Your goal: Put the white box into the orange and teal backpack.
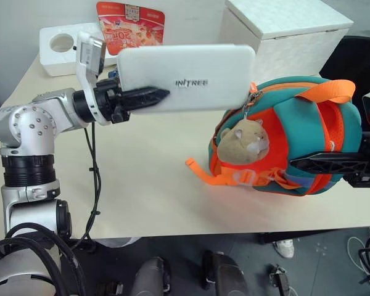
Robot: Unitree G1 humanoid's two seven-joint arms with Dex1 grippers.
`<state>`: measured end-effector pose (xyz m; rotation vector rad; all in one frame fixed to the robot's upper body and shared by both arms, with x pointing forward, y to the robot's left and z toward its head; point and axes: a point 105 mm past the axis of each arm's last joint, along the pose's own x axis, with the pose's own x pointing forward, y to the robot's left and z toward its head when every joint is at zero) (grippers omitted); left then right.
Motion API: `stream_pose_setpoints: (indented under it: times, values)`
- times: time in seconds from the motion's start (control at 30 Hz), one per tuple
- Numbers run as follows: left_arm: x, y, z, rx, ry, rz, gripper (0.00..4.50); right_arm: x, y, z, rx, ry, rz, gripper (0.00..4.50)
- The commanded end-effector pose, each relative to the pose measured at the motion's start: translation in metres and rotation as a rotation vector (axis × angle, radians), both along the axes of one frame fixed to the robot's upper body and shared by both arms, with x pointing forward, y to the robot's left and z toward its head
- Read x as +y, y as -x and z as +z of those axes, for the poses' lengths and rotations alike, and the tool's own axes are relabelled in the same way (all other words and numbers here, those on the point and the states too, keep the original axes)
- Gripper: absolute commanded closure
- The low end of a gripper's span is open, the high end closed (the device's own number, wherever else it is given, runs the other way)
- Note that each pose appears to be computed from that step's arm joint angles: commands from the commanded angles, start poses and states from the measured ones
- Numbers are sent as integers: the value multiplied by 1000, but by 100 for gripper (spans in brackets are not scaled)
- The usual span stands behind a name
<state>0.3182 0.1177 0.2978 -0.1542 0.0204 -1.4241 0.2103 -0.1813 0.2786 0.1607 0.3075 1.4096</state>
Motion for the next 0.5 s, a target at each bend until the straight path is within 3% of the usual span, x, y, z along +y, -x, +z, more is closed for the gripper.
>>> stream_pose_setpoints:
  times: [0.03, 0.27, 0.5]
  values:
    - [1, 3, 2, -120, -62, -16, 317, -4, 3, 10, -75, 16, -34, 447]
    - [-6, -16, -6, -298, -166, 40, 317, -4, 5, 9, -81, 21, -32, 447]
    - [-33, -15, -22, -388, -304, -120, 317, 0, -1, 6, -91, 26, -28, 447]
